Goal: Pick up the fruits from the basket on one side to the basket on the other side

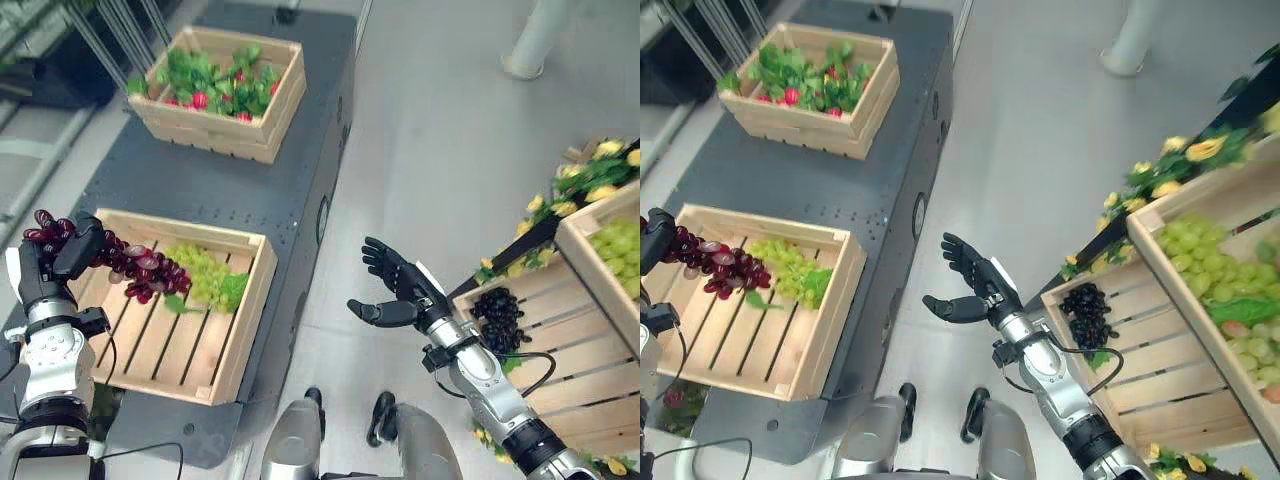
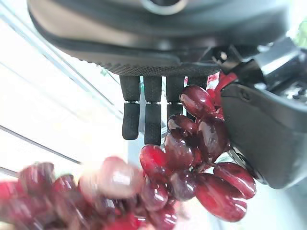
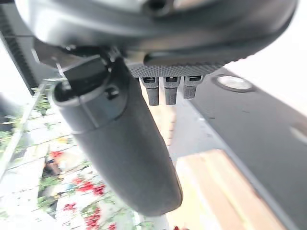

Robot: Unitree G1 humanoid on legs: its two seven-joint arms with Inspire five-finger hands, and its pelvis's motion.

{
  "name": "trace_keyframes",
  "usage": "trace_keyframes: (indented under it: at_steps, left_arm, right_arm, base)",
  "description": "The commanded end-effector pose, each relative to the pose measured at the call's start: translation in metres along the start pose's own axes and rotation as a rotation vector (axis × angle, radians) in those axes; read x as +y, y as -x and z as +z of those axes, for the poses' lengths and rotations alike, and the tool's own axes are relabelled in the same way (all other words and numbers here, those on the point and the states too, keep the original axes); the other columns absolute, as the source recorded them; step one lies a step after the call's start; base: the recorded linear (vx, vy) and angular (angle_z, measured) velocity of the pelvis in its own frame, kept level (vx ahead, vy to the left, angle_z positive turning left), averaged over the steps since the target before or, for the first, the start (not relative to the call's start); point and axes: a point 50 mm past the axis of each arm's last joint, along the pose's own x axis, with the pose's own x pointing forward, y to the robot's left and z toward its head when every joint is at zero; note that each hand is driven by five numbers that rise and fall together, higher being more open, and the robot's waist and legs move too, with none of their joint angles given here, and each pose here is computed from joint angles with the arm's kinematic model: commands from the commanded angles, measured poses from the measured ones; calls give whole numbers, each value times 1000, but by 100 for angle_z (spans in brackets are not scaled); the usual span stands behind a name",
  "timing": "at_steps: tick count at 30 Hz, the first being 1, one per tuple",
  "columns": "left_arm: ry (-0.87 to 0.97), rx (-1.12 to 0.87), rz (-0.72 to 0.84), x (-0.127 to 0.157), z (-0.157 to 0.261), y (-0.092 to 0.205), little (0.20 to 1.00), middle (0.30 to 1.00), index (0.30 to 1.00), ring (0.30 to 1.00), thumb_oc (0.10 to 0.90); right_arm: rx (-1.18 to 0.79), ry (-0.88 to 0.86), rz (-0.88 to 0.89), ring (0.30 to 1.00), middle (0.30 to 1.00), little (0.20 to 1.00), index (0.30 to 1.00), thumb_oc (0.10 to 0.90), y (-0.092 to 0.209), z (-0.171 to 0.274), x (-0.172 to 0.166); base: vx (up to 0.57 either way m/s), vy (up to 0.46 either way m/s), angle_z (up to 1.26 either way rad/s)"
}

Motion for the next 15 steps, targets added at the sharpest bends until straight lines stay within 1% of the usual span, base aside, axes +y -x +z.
trace_keyframes:
  at_steps: [1, 4, 5, 7, 9, 10, 11, 12, 14, 15]
  left_arm:
    - [165, -371, 28, 0, 66, -11, 300, 300, 300, 300, 400]
    - [193, -424, -43, -15, 81, -11, 300, 300, 300, 300, 400]
    - [194, -457, -79, -26, 90, -12, 300, 300, 300, 300, 400]
    - [189, -492, -108, -33, 99, -12, 300, 300, 300, 300, 400]
    - [200, -537, -150, -41, 113, -13, 300, 300, 300, 300, 400]
    - [206, -577, -190, -48, 127, -13, 300, 300, 300, 300, 400]
    - [204, -587, -199, -49, 129, -13, 300, 300, 300, 300, 400]
    - [197, -628, -236, -59, 143, -11, 300, 300, 300, 300, 400]
    - [196, -646, -258, -65, 150, -11, 300, 300, 300, 300, 400]
    - [189, -686, -297, -76, 162, -9, 300, 300, 300, 300, 400]
  right_arm:
    - [-169, -10, 47, 900, 900, 900, 900, 800, -11, 30, 14]
    - [-199, -18, 62, 900, 900, 900, 900, 800, -16, 40, 12]
    - [-193, -25, 74, 900, 900, 900, 900, 800, -21, 43, 12]
    - [-184, -14, 82, 900, 900, 900, 900, 800, -24, 45, 13]
    - [-156, 6, 149, 900, 900, 900, 900, 800, -28, 47, 14]
    - [-147, -9, 213, 900, 900, 900, 900, 800, -30, 50, 17]
    - [-147, -17, 225, 900, 900, 900, 900, 800, -31, 51, 17]
    - [-154, -47, 269, 900, 900, 900, 900, 800, -37, 58, 18]
    - [-162, -54, 279, 900, 900, 900, 900, 800, -42, 63, 19]
    - [-175, -53, 299, 900, 900, 900, 900, 800, -50, 71, 22]
  base:
    - [21, -101, -13]
    - [17, -106, -4]
    - [19, -96, 2]
    - [10, -89, 3]
    - [10, -118, 1]
    - [11, -116, 1]
    - [14, -156, 5]
    - [7, -96, 5]
    - [9, -116, 4]
    - [8, -118, 2]
